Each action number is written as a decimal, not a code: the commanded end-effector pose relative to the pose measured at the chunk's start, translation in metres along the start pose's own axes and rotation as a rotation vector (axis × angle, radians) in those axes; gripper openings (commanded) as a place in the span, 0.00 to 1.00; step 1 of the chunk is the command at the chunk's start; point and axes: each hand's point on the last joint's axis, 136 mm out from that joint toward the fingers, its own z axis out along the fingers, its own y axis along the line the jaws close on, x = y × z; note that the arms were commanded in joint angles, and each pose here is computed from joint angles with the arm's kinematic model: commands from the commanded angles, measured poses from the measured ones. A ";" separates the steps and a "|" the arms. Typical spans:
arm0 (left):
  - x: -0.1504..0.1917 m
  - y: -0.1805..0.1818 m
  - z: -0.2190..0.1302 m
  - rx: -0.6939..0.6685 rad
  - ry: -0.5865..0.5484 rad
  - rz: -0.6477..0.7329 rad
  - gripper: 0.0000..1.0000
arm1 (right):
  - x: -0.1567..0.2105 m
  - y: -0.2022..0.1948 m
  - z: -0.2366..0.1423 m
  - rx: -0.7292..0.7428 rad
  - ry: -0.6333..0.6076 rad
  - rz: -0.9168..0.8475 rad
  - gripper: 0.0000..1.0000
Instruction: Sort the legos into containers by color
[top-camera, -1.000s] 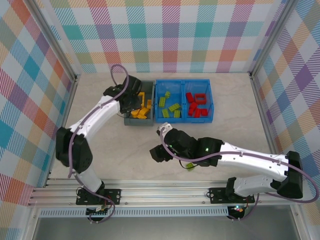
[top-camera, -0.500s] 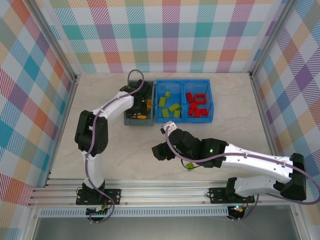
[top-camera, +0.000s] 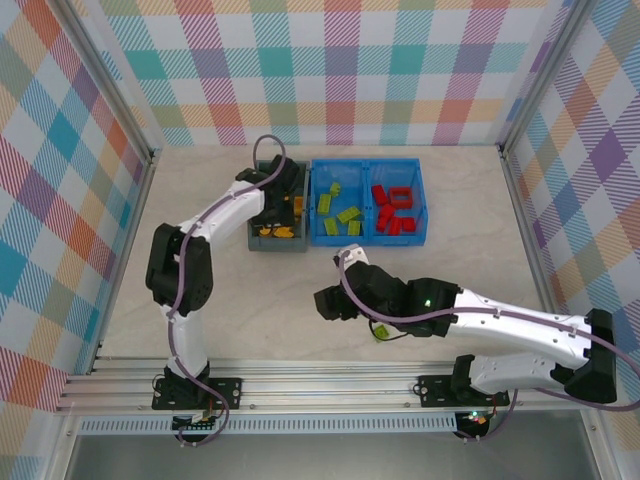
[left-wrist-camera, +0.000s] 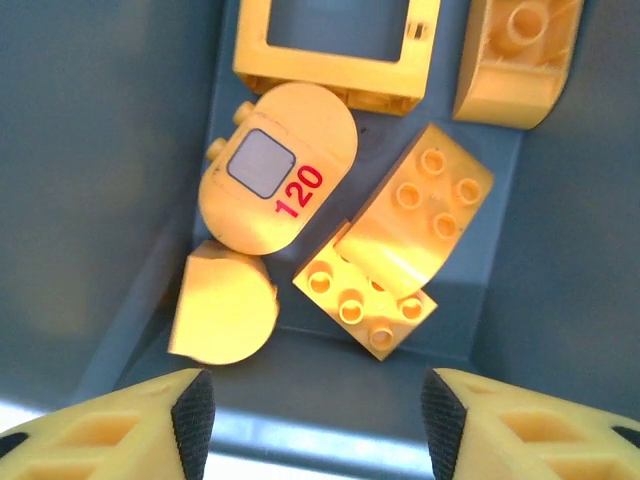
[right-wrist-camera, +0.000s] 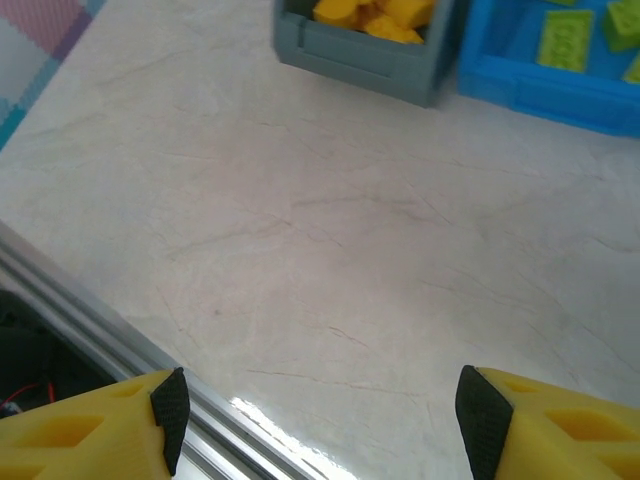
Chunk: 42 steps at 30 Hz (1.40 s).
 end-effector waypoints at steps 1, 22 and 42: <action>-0.012 0.007 -0.062 0.054 -0.113 -0.048 0.57 | 0.021 -0.045 -0.004 0.186 0.059 0.151 0.73; 0.228 -0.103 -0.222 0.828 -0.316 0.412 0.64 | 0.163 -0.112 0.035 0.444 0.477 1.012 0.80; 0.249 -0.089 -0.222 0.833 -0.374 0.513 0.66 | 0.172 -0.129 0.068 0.469 0.457 1.243 0.56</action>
